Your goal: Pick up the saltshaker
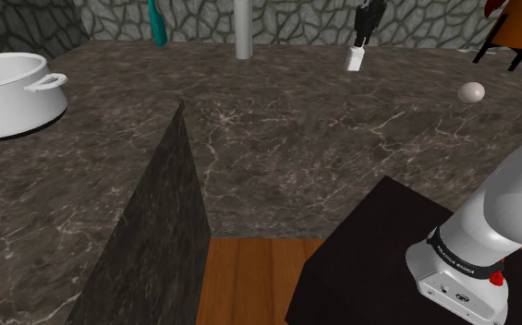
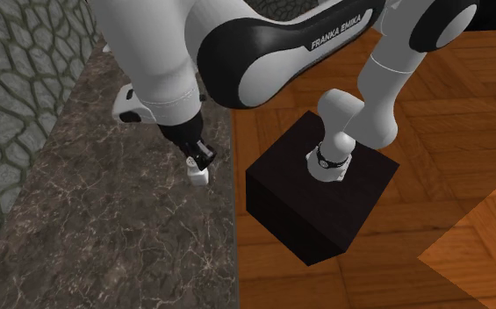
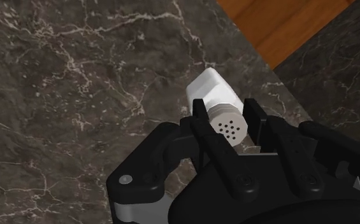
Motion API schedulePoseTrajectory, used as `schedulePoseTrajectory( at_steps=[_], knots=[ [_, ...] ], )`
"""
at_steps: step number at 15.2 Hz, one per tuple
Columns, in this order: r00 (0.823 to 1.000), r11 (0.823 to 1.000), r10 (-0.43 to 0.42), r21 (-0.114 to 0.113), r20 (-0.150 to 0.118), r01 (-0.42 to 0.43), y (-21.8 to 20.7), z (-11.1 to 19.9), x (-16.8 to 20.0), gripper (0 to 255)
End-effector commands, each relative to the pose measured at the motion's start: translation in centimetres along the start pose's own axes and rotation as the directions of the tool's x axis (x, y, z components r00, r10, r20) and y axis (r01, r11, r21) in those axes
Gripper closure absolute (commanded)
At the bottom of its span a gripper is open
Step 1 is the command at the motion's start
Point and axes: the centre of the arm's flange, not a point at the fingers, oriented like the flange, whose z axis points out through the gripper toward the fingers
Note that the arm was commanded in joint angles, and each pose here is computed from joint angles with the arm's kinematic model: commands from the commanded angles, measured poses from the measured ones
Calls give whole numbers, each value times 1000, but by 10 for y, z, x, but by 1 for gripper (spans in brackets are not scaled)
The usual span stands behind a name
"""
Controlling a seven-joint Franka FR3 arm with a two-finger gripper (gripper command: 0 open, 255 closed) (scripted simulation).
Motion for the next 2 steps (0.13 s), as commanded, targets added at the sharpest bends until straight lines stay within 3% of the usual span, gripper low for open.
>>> schedulePoseTrajectory(
  at_steps=[1, 2],
  knots=[
    [1000, 1000, 0, 0, 0, 0, -1, -7, 0, 255],
    [1000, 1000, 0, 0, 0, 0, -1, -7, 0, 255]
  ],
)
